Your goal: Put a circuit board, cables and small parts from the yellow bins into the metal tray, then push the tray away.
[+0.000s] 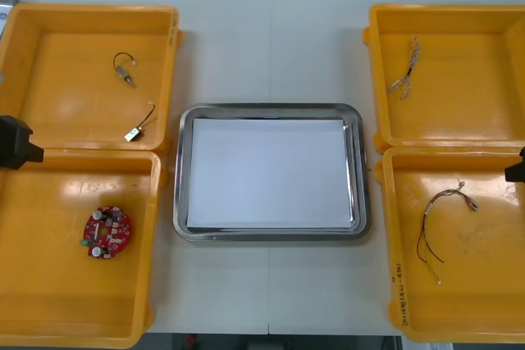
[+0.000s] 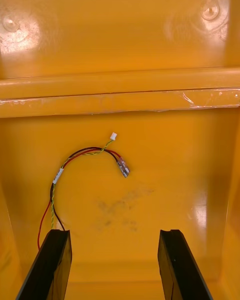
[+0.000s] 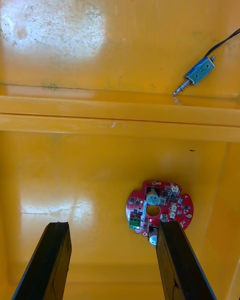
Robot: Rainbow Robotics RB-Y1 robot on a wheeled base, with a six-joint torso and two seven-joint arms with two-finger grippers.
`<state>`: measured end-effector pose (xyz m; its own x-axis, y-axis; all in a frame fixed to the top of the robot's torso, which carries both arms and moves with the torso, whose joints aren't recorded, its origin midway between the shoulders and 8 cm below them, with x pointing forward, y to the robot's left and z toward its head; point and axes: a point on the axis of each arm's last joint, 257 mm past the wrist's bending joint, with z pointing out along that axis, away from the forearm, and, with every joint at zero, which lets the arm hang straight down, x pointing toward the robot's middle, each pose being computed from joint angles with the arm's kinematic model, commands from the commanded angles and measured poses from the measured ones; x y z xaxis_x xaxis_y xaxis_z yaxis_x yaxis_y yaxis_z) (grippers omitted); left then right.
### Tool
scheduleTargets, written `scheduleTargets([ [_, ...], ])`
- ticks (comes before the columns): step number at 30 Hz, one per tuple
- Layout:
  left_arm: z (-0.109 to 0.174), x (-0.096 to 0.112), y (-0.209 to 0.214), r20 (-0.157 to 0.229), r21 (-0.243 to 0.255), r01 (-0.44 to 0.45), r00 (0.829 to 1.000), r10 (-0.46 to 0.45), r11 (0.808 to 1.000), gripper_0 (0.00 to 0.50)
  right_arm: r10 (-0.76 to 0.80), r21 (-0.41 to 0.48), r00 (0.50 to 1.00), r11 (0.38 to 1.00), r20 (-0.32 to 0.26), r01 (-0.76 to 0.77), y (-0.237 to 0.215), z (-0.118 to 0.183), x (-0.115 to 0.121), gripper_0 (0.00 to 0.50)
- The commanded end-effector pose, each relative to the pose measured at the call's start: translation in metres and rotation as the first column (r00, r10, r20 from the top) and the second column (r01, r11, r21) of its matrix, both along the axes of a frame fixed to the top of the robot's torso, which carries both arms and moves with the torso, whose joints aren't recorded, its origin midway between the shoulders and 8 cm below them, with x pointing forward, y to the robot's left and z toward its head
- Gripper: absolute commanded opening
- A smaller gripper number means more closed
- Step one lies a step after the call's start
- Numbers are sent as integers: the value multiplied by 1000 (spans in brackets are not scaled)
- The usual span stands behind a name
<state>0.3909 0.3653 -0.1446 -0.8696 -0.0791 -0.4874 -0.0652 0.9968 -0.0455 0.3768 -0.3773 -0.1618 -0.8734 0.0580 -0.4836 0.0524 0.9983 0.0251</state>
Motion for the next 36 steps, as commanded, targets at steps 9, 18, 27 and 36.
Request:
scheduleTargets([
  [9,13,-1,3,31,47,56,998,-57,997,500,-2,15,1000,1000,-6,2,9,-4,-6,500],
  [18,13,-1,3,31,47,56,998,-57,997,500,-2,15,1000,1000,-6,2,9,-4,-6,500],
  [27,13,-1,3,31,47,56,998,-57,997,500,-2,15,1000,1000,-6,2,9,-4,-6,500],
  [36,13,-1,3,31,47,56,998,-57,997,500,-2,15,1000,1000,-6,2,9,-4,-6,500],
])
